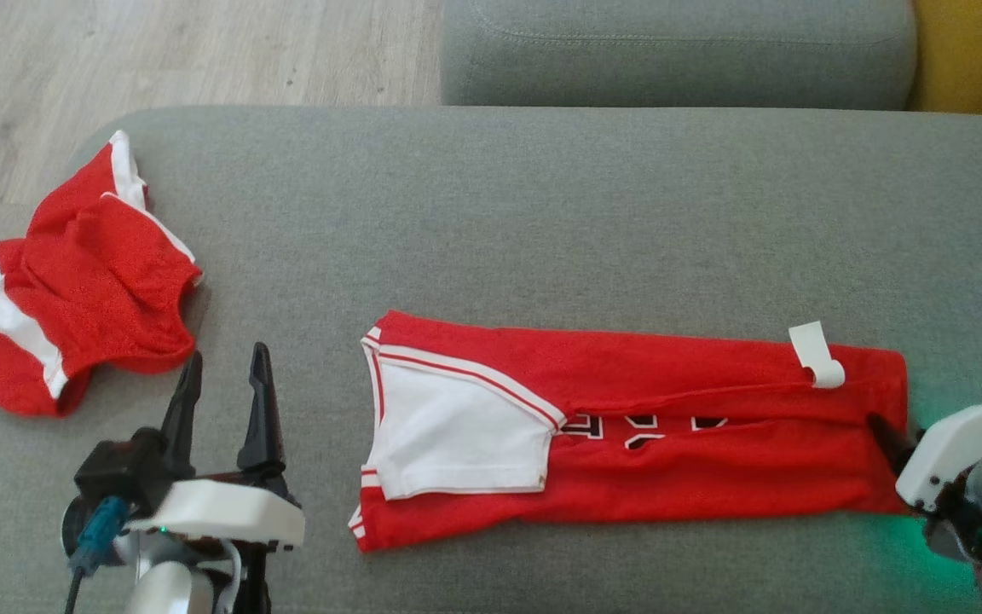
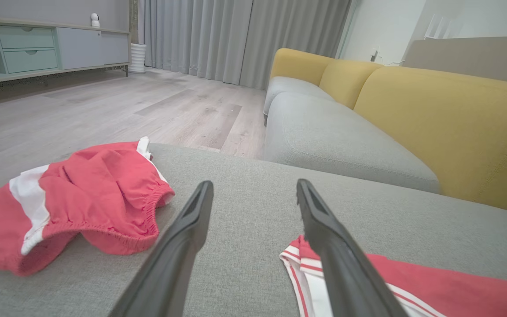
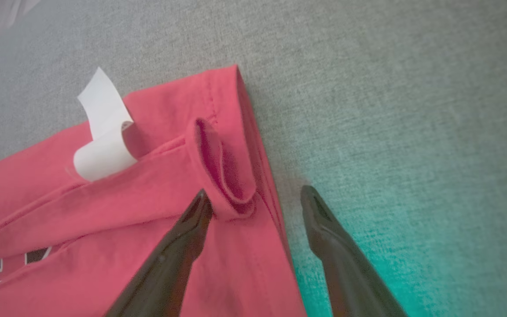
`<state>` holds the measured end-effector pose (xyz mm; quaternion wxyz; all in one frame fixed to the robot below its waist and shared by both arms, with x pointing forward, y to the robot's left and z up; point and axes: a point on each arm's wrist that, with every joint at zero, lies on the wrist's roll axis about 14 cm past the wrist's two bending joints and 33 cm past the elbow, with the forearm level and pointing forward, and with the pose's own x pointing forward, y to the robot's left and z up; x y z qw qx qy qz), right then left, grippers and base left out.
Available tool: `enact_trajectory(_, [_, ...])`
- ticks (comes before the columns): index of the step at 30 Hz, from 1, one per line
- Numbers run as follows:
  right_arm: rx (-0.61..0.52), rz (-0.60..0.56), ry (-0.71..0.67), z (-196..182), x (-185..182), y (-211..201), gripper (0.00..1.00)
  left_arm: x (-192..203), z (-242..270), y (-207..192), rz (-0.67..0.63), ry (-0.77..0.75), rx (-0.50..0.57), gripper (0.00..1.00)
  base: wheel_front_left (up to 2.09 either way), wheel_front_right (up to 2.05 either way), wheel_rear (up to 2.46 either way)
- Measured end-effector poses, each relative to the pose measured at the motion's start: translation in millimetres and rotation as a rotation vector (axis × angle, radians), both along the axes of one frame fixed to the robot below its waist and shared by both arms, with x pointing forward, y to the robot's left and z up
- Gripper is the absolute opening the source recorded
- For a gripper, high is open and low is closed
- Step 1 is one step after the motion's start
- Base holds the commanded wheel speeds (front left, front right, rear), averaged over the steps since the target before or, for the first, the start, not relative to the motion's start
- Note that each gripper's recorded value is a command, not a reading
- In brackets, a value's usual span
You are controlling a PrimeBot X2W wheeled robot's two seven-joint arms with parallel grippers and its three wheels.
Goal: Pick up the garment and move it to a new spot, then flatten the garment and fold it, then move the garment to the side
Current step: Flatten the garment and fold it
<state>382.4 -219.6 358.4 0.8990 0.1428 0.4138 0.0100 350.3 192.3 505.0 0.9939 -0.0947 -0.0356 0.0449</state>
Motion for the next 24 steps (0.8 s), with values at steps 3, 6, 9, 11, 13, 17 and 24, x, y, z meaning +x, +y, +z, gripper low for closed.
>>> enact_trajectory(3, [0.019, -0.02, 0.028, -1.8, 5.5, -0.7, 1.0, -0.3, -3.8, 1.0, 0.001, 0.012, -0.002, 1.0, 0.0, 0.0, 0.0])
enact_trajectory(6, [0.029, -0.035, 0.044, -4.2, 10.1, -0.7, 1.0, 0.2, -8.3, 1.4, 0.001, 0.026, -0.003, 1.0, 0.0, 0.0, 0.0])
enact_trajectory(9, [0.062, -0.045, 0.051, -3.9, 14.9, 5.0, 1.0, 1.1, -12.3, 1.2, 0.001, 0.038, -0.003, 1.0, 0.0, 0.0, 0.0])
enact_trajectory(11, [0.079, -0.044, 0.053, -2.9, 16.9, 8.7, 1.0, 2.1, -14.0, 0.6, -0.001, 0.044, -0.003, 1.0, 0.0, 0.0, 0.0])
enact_trajectory(13, [0.098, -0.041, 0.046, -1.4, 18.3, 13.3, 0.4, 3.3, -14.0, 0.3, -0.002, 0.044, -0.004, 1.0, 0.0, 0.0, 0.0])
enact_trajectory(17, [0.118, -0.037, 0.01, 2.5, 20.1, 22.3, 0.0, 5.3, -9.1, -0.2, -0.004, 0.029, -0.003, 1.0, 0.0, 0.0, 0.0])
enact_trajectory(24, [0.086, -0.109, -0.148, 24.1, 31.4, -0.3, 0.0, 4.3, -2.5, -2.1, -0.009, 0.007, -0.014, 1.0, 0.0, 0.0, 0.0])
